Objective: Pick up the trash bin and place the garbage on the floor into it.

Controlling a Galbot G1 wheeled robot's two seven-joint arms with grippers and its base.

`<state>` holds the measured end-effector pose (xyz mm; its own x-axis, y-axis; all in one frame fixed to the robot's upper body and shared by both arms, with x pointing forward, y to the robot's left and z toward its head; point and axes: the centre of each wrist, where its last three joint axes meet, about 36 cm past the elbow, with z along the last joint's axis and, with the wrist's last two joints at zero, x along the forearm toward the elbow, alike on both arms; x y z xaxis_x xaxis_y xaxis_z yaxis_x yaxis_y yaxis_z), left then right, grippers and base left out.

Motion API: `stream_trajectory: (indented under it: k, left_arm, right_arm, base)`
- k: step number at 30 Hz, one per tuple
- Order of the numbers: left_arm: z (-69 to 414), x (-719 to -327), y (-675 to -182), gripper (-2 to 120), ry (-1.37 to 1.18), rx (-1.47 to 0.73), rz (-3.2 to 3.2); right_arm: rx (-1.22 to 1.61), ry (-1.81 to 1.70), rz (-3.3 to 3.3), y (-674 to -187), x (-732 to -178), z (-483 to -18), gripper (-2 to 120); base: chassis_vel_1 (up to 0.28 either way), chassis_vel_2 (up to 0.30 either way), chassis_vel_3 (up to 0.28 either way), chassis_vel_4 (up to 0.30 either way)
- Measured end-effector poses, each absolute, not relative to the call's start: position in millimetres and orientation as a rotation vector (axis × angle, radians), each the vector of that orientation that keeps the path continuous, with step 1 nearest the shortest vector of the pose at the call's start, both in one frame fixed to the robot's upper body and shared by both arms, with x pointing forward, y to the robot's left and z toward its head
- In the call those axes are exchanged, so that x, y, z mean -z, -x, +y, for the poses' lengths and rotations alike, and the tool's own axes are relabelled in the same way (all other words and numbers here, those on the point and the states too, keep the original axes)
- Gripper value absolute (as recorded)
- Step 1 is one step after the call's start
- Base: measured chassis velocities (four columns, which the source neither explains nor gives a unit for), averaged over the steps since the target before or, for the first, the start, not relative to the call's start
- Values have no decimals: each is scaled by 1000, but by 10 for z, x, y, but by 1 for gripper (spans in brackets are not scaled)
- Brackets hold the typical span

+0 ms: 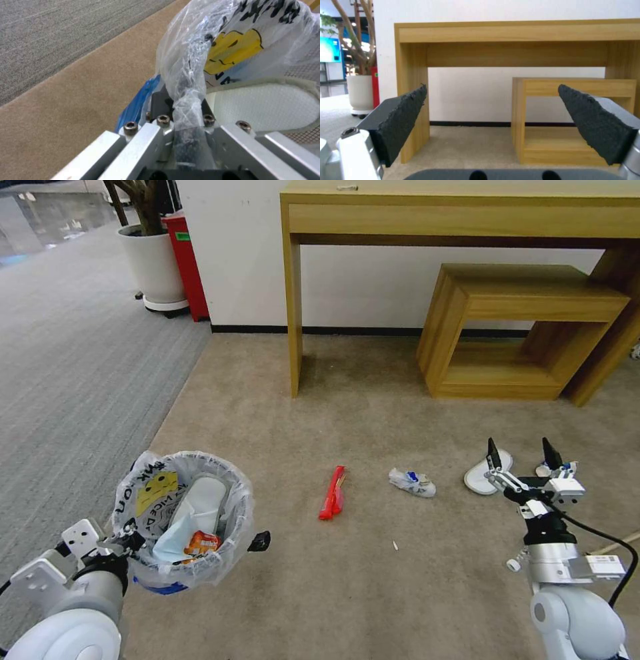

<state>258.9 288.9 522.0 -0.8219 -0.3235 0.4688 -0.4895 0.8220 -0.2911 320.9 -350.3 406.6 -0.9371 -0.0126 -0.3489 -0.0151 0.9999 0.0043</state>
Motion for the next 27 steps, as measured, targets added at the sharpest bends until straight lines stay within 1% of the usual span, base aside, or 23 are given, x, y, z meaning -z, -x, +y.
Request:
stream_trajectory:
  k: [9, 13, 22, 27]
  left_arm:
    - [2875, -5237, -2568, 0, -592, -564, -2609]
    - [2873, -5233, -2564, 0, -590, -561, -2609]
    - [2850, -5217, -2556, 0, -590, -558, -2607]
    - [2841, -5220, -2555, 0, -588, -557, -2609]
  right_arm:
    - [-36, 20, 2783, -3213, -4043, -3503, 100]
    - [-37, 20, 2783, -3217, -4034, -3502, 100]
    - [-40, 18, 2772, -3239, -4044, -3501, 100]
    - [-39, 16, 2768, -3241, -4049, -3508, 100]
  base:
    - [-12, 13, 21, -16]
    - [-142, 116, 135, -96]
    - [-188, 183, 187, -173]
    - [-103, 131, 102, -113]
